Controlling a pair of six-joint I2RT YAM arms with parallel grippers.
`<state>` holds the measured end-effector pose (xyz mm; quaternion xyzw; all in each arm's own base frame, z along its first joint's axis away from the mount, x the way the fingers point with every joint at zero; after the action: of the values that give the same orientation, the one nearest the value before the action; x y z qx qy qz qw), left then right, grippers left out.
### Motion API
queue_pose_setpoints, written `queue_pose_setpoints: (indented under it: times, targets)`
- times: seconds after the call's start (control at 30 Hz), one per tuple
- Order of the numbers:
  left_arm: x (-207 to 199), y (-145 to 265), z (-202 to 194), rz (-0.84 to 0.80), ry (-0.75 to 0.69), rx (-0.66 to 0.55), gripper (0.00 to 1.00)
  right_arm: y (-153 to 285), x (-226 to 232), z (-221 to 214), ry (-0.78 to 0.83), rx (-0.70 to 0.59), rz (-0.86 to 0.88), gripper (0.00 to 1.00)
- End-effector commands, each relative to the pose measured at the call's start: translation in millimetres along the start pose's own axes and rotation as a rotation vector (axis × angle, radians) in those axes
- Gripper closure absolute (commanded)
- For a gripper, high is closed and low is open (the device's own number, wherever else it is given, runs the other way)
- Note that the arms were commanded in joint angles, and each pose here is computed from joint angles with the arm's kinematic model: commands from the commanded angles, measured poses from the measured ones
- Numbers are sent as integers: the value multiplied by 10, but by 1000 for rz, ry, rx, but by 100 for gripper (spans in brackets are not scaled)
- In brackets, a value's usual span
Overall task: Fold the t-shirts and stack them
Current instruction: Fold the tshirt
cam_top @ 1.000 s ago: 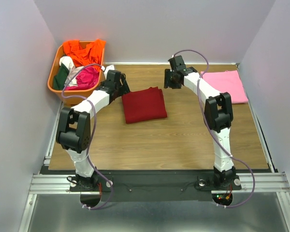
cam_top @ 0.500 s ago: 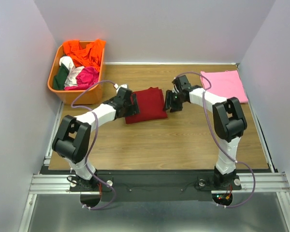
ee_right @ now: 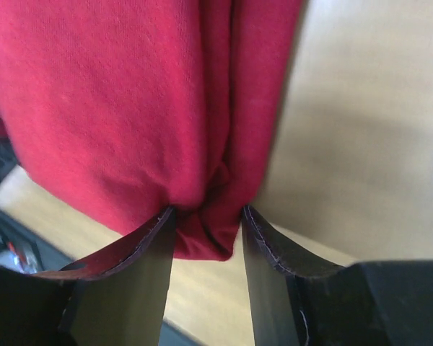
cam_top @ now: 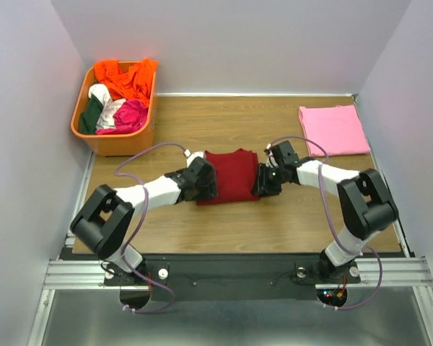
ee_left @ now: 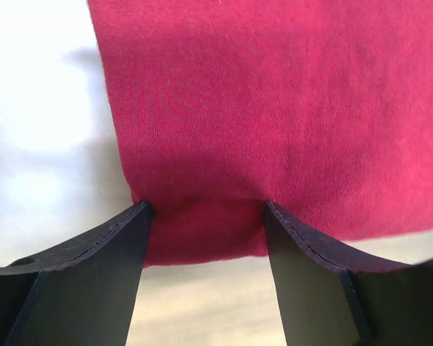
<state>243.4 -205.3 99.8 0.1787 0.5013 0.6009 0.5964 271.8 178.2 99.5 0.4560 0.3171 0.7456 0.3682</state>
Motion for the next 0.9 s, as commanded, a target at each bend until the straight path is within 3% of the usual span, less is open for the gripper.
queue_pose_setpoints:
  times: [0.0,0.13,0.2,0.43,0.6,0.87]
  targets:
    - [167,360,-544,11,38,135,26,287,205,-179,22,-54,76,53]
    - [232,634,-552,-26,62,92,24,517,257,-362,42,-93,100,53]
    - [194,769,-374,-75,48,5,22,615,278,-265,94,-132,70,52]
    - [242,811,503,-194,-2,-223,16,846,220,539,321,-264,-33,51]
    - [213,564,845,-205,-85,-189,17,661,108,1055,404,-273,11,48]
    - [216,188,999,-240,-152,-92,17,239,-99,1347,476,-221,102,43]
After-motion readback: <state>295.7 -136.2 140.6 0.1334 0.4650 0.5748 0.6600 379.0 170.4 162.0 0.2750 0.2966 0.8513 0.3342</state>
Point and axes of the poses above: each gripper's point midway between its finger pads, its own y axis back along the fingers, its own x axis along the line the jaws close on, z = x × y, the point moved 8 cm from there along y, back along the fingers, and after that the axes turned 14 degrees about y, right-handed, at the moved point
